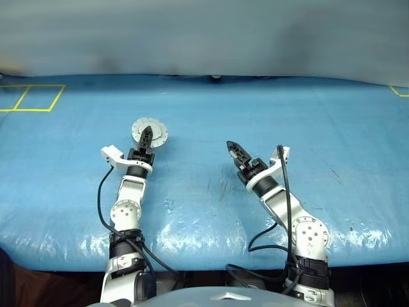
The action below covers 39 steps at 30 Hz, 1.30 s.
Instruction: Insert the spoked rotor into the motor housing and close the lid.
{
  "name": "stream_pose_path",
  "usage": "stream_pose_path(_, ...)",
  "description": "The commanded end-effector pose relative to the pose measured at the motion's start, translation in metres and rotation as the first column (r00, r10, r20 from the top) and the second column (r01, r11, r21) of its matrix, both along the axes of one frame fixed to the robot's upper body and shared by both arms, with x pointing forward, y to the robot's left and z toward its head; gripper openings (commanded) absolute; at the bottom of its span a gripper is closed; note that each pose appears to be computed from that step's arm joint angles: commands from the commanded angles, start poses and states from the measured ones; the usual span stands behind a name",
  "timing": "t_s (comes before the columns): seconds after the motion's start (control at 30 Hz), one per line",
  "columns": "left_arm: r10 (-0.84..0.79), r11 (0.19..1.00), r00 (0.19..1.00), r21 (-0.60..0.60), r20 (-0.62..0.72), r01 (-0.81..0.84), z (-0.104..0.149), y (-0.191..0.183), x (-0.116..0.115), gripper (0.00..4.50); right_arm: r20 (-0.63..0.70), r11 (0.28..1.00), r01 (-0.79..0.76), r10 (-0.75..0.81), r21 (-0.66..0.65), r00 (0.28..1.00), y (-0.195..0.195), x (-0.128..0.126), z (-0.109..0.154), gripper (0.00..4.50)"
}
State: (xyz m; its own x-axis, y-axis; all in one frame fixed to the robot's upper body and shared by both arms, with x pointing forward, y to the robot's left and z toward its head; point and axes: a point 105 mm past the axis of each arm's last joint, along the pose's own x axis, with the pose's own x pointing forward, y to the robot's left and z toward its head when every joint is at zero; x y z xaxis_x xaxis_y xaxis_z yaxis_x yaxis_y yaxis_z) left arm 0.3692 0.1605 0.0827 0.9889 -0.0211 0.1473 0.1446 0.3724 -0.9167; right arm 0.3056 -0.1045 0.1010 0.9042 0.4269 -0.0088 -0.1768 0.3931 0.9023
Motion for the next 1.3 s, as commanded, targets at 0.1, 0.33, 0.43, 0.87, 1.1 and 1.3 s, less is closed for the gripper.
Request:
stream_pose_path(0.1,0.015,1.000,1.000,0.002,0.012,-0.015,0.014,-0.020,0.021,2.69,0.056,1.000,0.014,-0.013,-0.013,0.998,0.001,-0.003,0.009,3.82)
stream_pose_path(0.33,0.011,0.999,1.000,0.049,-0.006,-0.011,0.011,-0.025,0.028,2.69,0.060,0.999,0.022,-0.020,-0.033,0.998,0.001,-0.004,0.008,3.82)
stream_pose_path(0.43,0.046,0.996,0.999,0.077,-0.009,-0.045,0.010,-0.020,0.027,3.21,0.056,0.999,0.023,-0.021,-0.040,0.998,0.000,-0.004,0.007,3.87)
stream_pose_path(0.87,0.164,0.962,0.986,0.220,0.002,-0.161,0.012,0.003,0.007,4.46,0.038,0.998,0.008,-0.006,-0.065,0.999,0.003,-0.003,0.003,3.87)
stream_pose_path(1.1,0.198,0.923,0.979,0.328,0.041,-0.201,0.016,0.018,-0.005,4.46,0.040,0.990,0.008,-0.003,-0.138,0.999,0.002,-0.003,-0.002,3.87)
stream_pose_path(1.3,-0.150,0.879,0.959,0.476,0.239,0.019,0.042,-0.025,-0.021,4.46,0.184,0.911,0.110,-0.039,-0.398,0.982,-0.017,0.001,0.000,3.87)
